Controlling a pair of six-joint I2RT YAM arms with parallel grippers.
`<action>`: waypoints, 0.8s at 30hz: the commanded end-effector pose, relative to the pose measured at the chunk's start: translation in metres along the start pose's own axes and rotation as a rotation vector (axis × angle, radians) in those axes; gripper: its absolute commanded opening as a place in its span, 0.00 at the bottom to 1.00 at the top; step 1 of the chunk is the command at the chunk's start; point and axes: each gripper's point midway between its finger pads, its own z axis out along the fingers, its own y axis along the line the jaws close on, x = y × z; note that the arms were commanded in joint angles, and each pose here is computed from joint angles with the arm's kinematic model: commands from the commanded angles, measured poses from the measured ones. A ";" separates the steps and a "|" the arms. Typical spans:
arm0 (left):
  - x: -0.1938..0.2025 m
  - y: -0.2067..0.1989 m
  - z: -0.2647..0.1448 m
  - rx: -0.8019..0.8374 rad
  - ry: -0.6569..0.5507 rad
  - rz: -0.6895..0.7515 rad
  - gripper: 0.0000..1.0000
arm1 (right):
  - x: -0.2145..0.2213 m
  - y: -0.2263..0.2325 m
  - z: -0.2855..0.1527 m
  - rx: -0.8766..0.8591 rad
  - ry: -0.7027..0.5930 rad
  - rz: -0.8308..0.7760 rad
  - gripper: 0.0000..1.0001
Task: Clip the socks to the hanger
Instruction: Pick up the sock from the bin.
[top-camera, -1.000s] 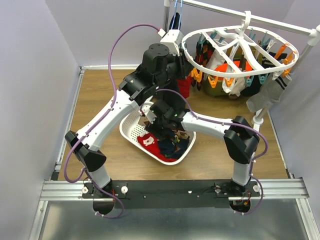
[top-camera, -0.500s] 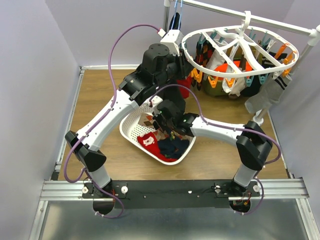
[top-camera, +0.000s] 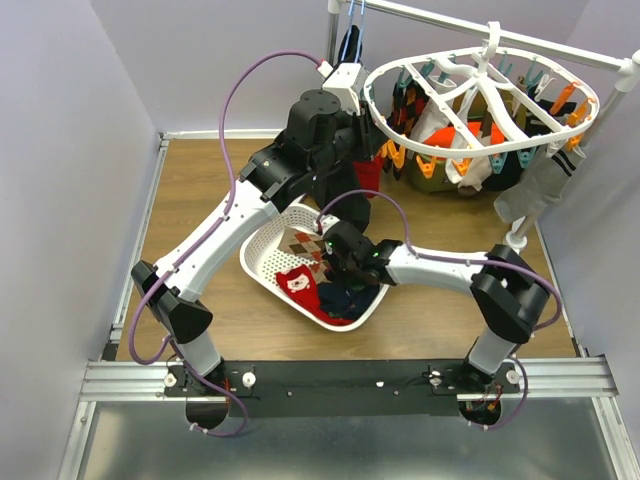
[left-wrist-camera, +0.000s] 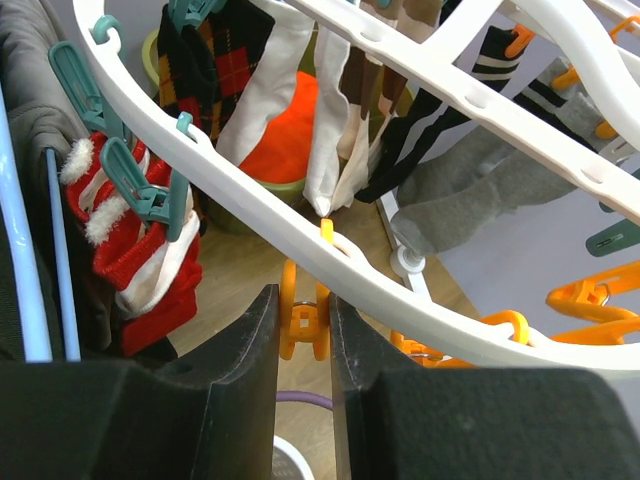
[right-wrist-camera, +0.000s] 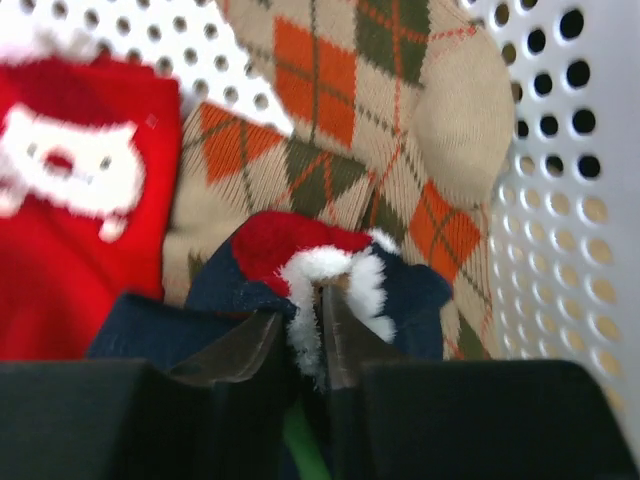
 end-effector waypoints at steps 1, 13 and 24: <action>0.010 -0.001 -0.004 0.005 0.037 0.005 0.00 | 0.036 0.010 -0.042 -0.109 0.165 -0.047 0.36; 0.010 -0.002 -0.004 0.010 0.041 0.007 0.00 | 0.008 0.038 -0.086 -0.357 0.301 -0.300 0.63; 0.012 -0.002 -0.006 0.010 0.046 0.001 0.00 | -0.004 0.018 -0.055 -0.275 0.291 -0.322 0.60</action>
